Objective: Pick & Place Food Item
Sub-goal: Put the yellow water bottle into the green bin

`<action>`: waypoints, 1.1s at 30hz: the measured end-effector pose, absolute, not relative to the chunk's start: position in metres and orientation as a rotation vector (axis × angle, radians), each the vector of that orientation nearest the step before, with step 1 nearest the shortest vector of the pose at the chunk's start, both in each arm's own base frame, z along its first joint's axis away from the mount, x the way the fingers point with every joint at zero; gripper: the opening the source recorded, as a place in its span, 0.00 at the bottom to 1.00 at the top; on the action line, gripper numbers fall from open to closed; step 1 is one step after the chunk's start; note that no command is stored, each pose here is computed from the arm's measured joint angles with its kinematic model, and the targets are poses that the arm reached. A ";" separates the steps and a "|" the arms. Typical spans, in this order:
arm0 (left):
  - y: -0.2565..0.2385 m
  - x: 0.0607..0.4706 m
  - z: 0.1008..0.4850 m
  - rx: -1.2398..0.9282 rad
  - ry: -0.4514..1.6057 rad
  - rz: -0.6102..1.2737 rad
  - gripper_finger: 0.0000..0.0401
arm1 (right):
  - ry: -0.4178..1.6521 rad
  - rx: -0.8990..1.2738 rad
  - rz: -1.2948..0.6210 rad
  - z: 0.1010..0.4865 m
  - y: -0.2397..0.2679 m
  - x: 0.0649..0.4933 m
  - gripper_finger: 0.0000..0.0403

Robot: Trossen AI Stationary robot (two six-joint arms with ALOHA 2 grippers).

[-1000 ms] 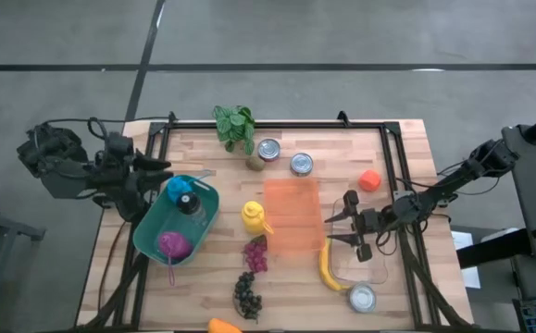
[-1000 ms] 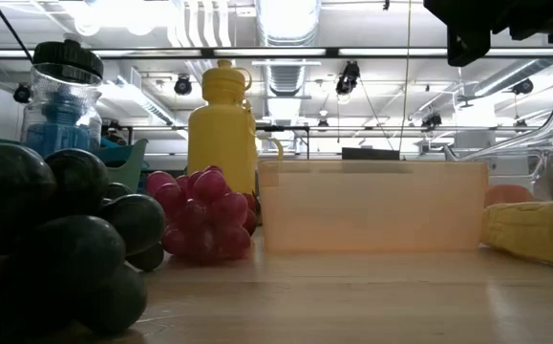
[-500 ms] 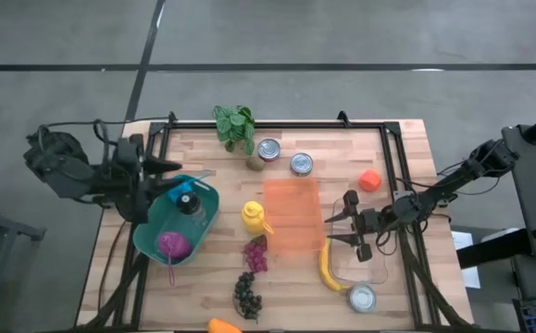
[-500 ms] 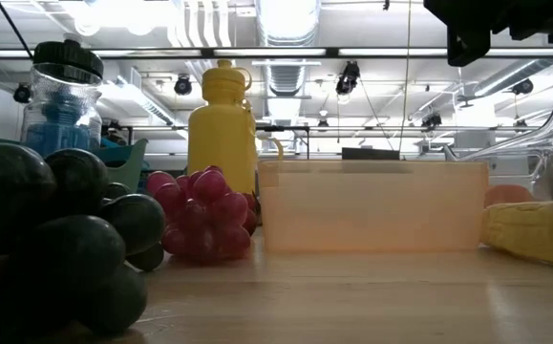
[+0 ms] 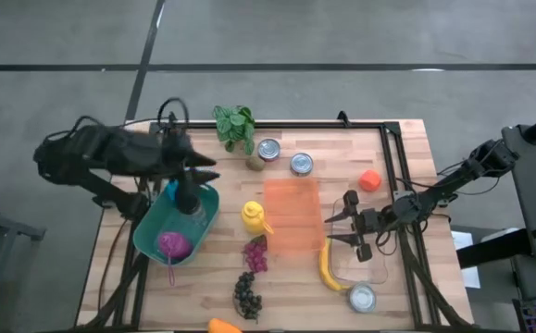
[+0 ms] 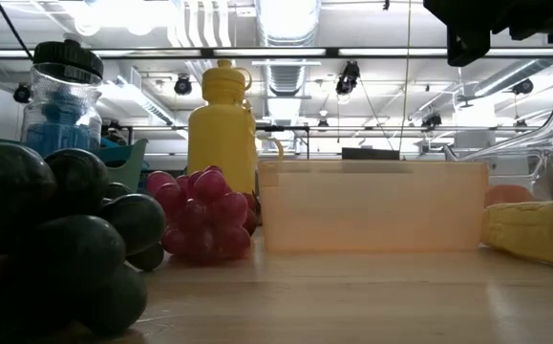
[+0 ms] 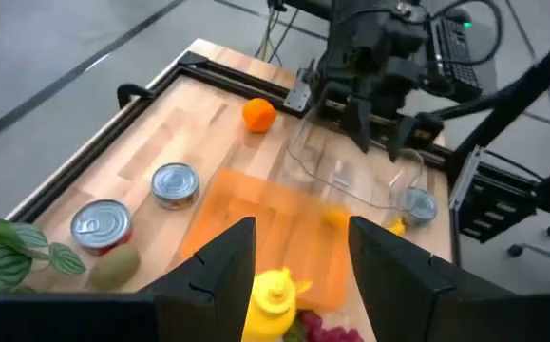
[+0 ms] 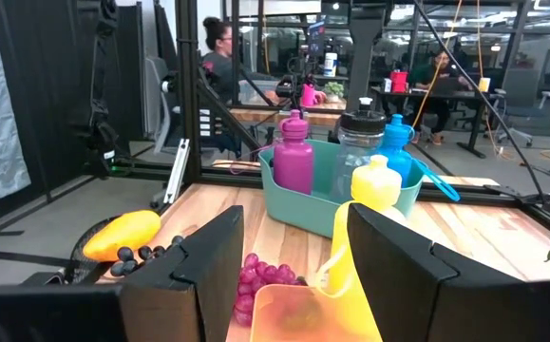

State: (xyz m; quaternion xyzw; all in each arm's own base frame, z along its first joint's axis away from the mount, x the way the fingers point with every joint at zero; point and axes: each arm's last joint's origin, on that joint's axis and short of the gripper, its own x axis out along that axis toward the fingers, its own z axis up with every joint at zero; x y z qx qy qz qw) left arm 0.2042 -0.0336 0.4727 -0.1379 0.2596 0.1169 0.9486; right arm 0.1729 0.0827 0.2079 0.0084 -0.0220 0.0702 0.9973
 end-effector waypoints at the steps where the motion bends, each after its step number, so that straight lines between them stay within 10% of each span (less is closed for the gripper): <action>1: -0.031 0.210 0.470 -0.276 0.546 0.245 0.44 | -0.044 0.017 0.141 0.208 0.083 0.173 0.47; 17: -0.021 0.293 0.429 -0.113 0.776 0.141 0.85 | -0.044 0.017 0.141 0.208 0.083 0.173 0.47; 33: -0.034 0.320 0.399 -0.003 0.879 0.182 0.87 | -0.042 0.016 0.141 0.208 0.083 0.173 0.47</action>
